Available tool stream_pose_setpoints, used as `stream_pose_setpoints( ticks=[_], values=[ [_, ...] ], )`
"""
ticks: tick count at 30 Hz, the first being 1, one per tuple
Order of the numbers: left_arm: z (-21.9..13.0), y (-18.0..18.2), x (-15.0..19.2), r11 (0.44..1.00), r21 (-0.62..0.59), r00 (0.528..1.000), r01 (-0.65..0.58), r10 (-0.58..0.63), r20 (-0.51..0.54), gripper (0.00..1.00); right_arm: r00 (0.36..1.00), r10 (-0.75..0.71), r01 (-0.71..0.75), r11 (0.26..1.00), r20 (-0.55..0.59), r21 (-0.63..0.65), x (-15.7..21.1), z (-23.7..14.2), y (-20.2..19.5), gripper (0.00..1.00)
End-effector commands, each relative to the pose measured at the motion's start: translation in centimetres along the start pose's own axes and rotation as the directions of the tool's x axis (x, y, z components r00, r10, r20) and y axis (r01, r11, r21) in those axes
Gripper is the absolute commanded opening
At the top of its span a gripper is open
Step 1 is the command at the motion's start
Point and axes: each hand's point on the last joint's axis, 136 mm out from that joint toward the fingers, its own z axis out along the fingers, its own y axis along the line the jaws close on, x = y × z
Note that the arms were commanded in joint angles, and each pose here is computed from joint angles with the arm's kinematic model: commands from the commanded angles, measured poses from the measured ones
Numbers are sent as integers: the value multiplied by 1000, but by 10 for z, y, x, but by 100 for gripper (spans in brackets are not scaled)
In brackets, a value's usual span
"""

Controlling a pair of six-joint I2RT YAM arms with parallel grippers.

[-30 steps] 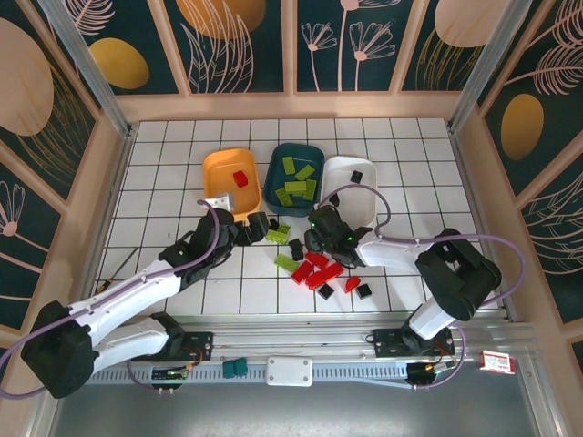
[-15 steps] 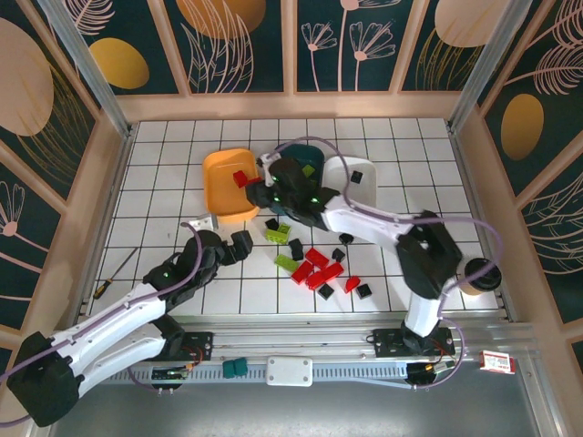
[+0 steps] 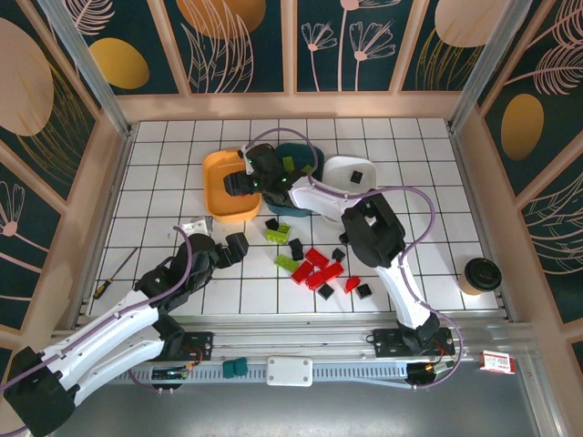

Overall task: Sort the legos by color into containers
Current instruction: Place the lego in the container.

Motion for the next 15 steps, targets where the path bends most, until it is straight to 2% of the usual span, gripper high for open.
stream_pose_setpoints(
  ticks=[1, 3, 6, 10, 15],
  values=[
    [-1, 4, 5, 1000, -7, 1000, 10, -10, -11, 99, 996, -21, 25, 998, 91, -49, -34, -48, 23, 77],
    [-1, 3, 3, 1000, -7, 1000, 10, -10, -6, 99, 993, -23, 30, 998, 114, -59, -32, -75, 27, 77],
    [0, 1, 1, 1000, -2, 1000, 11, -11, 3, 99, 993, -28, 32, 999, 113, -38, -7, -118, 25, 77],
    [4, -2, 0, 1000, 3, 1000, 9, -9, 6, 99, 1000, -3, 2, 998, 24, 58, 60, -164, -3, 76],
    [13, -7, 2, 1000, 0, 1000, -13, 13, -13, 99, 993, 98, -80, 974, -73, 213, 144, -217, -46, 75]
  ],
)
